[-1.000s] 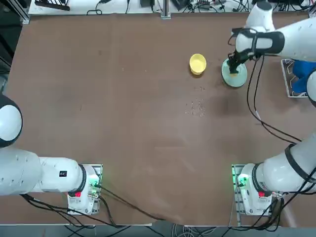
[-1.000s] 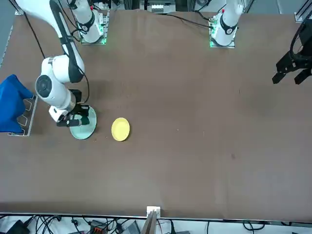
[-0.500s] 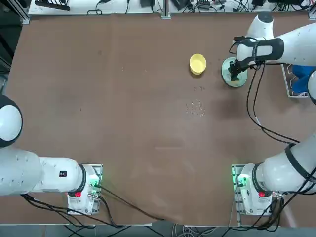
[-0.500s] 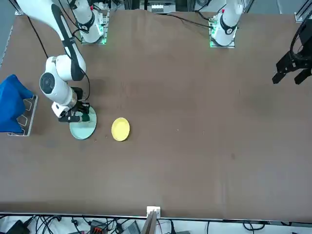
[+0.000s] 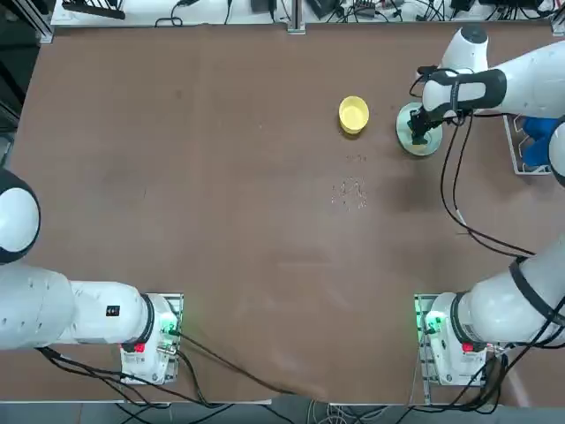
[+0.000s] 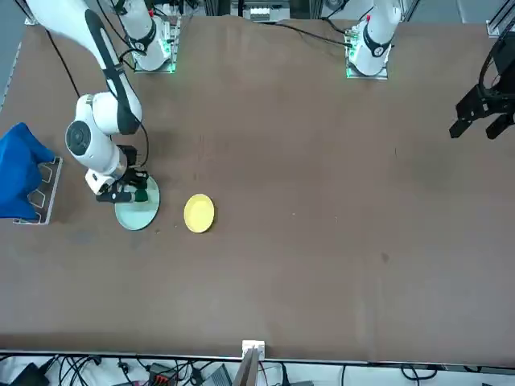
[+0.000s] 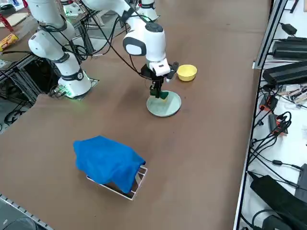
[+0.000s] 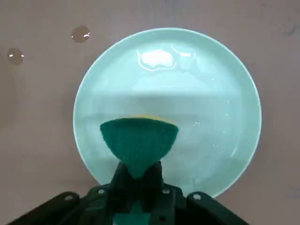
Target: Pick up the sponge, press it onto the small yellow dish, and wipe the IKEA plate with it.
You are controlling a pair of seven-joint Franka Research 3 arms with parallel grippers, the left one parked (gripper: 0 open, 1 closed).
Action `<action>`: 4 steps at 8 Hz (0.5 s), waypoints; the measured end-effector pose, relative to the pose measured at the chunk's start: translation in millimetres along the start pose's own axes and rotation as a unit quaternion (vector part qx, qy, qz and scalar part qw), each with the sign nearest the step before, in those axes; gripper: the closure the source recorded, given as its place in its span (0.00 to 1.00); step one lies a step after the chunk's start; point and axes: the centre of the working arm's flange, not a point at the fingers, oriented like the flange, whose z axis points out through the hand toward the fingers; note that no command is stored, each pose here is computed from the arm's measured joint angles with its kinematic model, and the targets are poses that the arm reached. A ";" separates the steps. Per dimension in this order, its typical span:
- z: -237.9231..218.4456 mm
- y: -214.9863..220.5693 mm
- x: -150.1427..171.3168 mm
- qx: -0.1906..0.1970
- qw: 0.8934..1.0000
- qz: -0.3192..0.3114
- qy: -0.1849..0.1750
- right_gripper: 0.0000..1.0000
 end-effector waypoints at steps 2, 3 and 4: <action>7.7 0.8 0.8 0.001 1.000 -0.004 0.001 0.91; 8.3 5.0 2.2 0.001 1.000 -0.009 0.002 0.91; 8.6 13.4 4.0 0.002 1.000 -0.015 0.002 0.91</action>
